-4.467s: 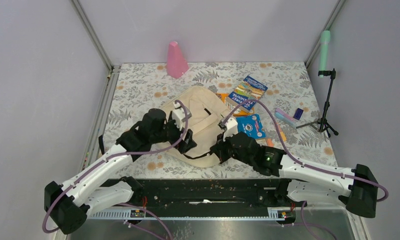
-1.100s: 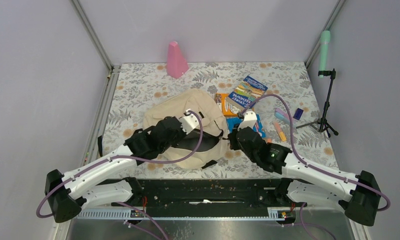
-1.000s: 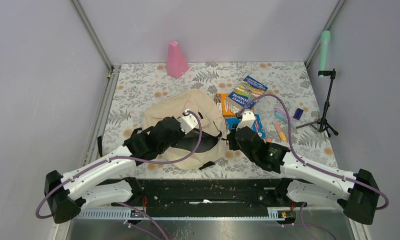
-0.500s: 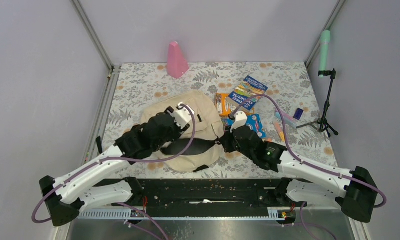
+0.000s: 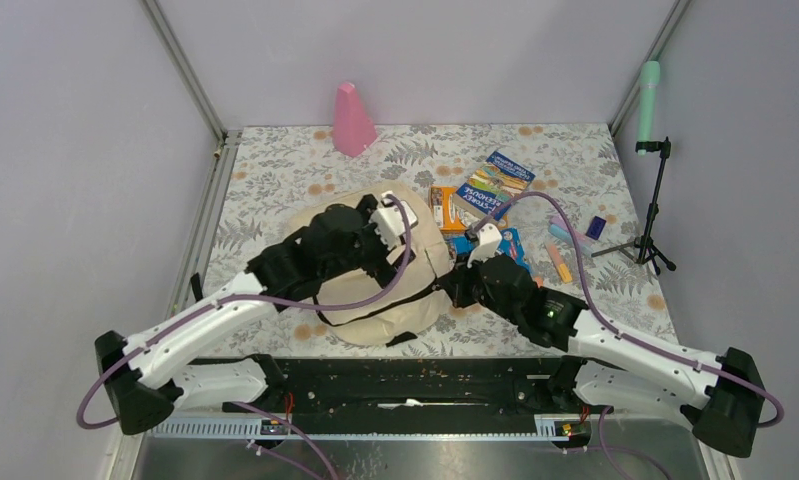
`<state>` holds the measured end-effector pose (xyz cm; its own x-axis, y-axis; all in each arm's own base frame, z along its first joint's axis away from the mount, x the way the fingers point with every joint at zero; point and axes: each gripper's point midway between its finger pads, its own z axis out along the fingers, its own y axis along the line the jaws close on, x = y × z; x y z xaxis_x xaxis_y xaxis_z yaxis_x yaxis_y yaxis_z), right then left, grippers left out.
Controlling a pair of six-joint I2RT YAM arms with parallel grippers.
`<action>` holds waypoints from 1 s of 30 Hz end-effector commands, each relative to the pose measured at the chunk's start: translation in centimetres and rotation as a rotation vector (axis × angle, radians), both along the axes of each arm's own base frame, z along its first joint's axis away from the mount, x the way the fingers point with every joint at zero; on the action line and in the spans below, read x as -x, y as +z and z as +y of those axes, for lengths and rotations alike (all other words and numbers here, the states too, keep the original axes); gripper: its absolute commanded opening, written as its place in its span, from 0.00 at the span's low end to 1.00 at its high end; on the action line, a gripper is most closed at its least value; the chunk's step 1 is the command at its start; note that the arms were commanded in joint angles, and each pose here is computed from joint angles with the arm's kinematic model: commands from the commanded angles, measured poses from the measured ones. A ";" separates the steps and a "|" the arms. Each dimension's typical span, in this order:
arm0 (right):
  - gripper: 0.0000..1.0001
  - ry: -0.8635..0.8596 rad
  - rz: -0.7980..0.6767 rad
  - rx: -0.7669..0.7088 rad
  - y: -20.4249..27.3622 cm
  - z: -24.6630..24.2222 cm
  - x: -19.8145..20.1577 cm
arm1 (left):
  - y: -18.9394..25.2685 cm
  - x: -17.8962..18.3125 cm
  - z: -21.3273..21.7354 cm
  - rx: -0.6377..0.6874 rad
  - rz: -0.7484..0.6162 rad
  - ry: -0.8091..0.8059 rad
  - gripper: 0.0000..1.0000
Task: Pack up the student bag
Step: Unzip the student bag at the center of the board.
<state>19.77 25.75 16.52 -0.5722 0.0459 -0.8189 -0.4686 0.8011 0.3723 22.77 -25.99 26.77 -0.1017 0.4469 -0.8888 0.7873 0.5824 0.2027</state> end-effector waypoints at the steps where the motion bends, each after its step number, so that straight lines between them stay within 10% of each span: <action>1: 0.00 -0.041 -0.035 -0.041 1.0 -1.1 -0.2 | -2.0 0.2 -2.0 -0.004 0.060 -0.072 0.86; 7: 0.00 -0.048 -0.040 -0.040 1.0 -1.6 0.0 | -6.1 0.1 -2.8 -0.095 0.178 -0.089 0.68; 30: 0.00 -0.068 -0.036 -0.024 0.6 -2.0 -0.1 | -11.2 3.2 -6.7 -0.056 0.513 -0.205 0.54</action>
<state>19.23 24.07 15.93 -0.5669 0.0590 -0.8217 -0.4453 0.8172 0.3659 19.71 -31.38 13.54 -0.4250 0.5985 -0.6791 0.8837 0.4369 -0.1681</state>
